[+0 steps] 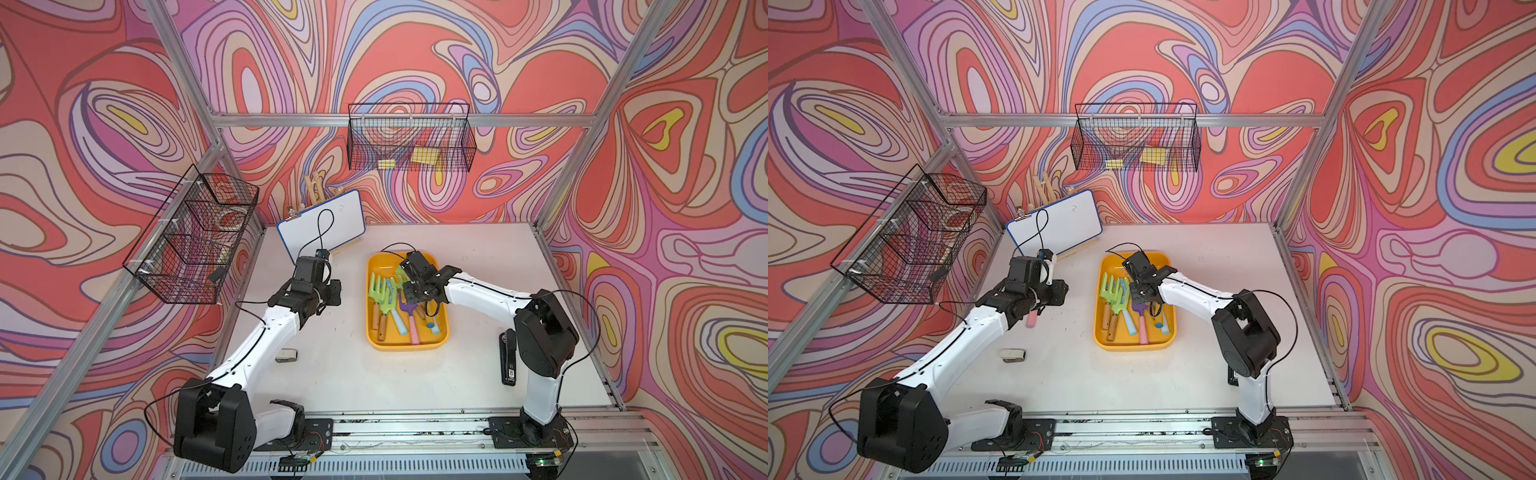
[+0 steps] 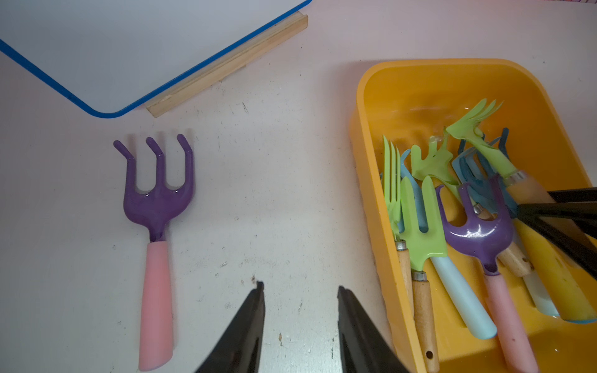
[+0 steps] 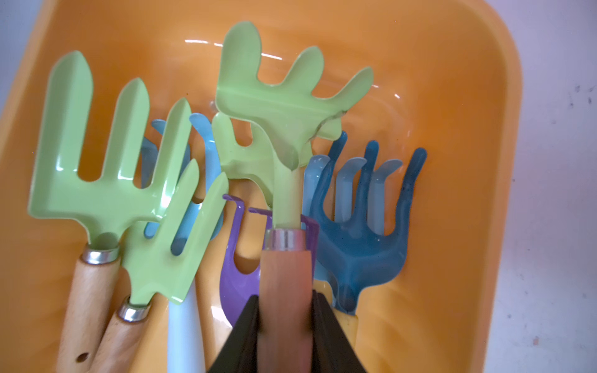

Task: Take the hand rake out of the storage box
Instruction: Pick up the rake from the storage box, then place the rake at the center of the board.

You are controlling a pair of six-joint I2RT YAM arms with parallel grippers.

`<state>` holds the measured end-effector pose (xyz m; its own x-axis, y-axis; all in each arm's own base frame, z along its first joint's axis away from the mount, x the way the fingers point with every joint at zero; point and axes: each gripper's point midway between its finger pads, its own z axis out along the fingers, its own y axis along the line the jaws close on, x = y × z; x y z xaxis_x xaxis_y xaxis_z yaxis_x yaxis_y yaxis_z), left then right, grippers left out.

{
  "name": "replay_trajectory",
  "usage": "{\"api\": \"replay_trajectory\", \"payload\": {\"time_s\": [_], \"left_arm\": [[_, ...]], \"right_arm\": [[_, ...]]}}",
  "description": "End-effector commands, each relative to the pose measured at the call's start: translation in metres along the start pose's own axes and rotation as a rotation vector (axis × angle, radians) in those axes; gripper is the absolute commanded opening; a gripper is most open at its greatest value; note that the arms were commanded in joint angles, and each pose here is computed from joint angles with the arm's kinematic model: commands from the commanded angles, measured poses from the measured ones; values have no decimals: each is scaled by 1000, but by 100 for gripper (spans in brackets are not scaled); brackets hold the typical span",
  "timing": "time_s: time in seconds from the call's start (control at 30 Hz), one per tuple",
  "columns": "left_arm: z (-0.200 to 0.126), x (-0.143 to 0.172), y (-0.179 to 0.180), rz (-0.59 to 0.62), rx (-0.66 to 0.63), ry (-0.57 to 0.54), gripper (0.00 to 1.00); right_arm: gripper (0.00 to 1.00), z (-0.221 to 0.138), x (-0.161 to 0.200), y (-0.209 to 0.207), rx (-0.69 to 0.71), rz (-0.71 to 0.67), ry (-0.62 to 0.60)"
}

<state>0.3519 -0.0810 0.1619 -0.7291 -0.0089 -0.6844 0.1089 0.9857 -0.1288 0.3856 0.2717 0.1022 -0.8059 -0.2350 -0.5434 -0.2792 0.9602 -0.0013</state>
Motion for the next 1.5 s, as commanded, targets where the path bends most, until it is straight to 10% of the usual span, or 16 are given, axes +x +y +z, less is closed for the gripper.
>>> {"api": "replay_trajectory", "payload": {"time_s": [0.0,0.87,1.47], "left_arm": [[-2,-4,-2,13,0,-3,42],[-2,-3,-1,12,-2,0,42],[-4,-5,-4,11,10,-10,42]], "right_arm": [[28,-24,-12,1,-28,-1,-62],[28,-91,-9,-68,251,-72,-177],[28,-81,14,-181,389,127,-87]]}}
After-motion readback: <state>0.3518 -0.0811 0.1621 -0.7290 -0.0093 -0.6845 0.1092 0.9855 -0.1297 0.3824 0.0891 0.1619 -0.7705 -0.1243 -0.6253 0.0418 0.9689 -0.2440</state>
